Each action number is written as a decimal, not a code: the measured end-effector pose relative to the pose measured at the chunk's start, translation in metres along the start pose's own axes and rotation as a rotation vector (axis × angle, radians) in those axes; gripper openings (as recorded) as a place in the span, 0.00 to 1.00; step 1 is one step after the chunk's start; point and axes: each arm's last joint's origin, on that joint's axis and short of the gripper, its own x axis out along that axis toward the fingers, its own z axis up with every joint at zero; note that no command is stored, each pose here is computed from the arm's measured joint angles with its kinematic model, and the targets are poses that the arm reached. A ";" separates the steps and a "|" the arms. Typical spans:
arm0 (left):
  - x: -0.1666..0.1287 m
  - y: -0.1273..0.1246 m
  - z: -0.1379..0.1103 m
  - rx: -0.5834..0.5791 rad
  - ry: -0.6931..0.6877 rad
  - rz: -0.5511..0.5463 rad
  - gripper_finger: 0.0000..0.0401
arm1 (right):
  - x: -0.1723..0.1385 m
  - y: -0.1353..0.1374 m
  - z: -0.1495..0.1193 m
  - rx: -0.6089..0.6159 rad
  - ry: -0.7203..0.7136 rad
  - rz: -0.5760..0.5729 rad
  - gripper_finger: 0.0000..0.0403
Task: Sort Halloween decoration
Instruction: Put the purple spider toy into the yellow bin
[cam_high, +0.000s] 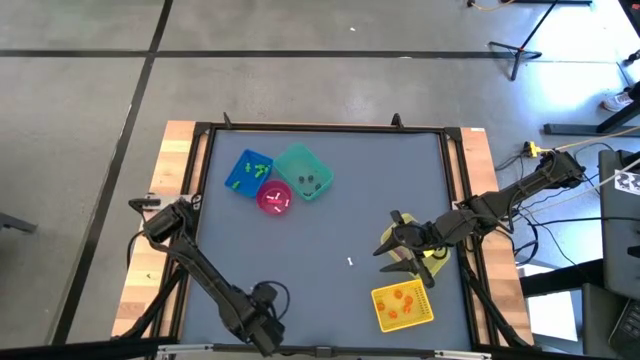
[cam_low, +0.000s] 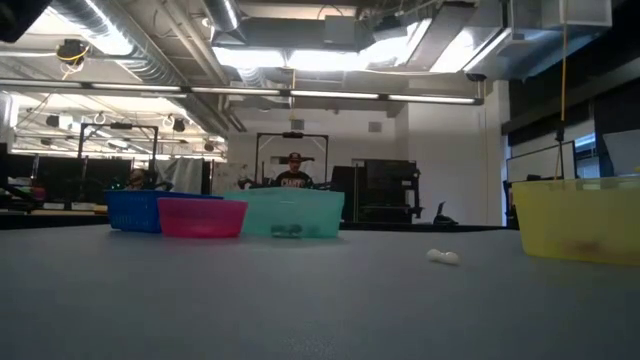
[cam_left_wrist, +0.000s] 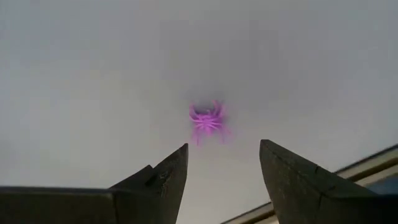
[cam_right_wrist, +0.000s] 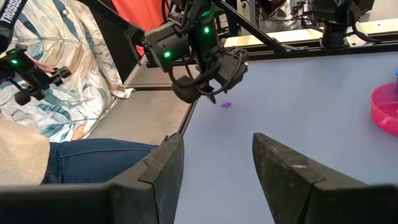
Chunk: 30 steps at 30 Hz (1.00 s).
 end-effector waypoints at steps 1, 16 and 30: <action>0.001 0.001 0.000 0.000 -0.001 0.007 0.46 | 0.000 0.000 0.000 0.000 0.000 0.000 0.47; 0.034 0.013 0.005 0.004 0.001 0.010 0.46 | 0.000 0.000 0.000 0.000 0.001 0.000 0.47; 0.036 0.013 0.005 0.039 0.005 -0.007 0.36 | 0.000 0.000 0.000 0.000 0.002 0.000 0.47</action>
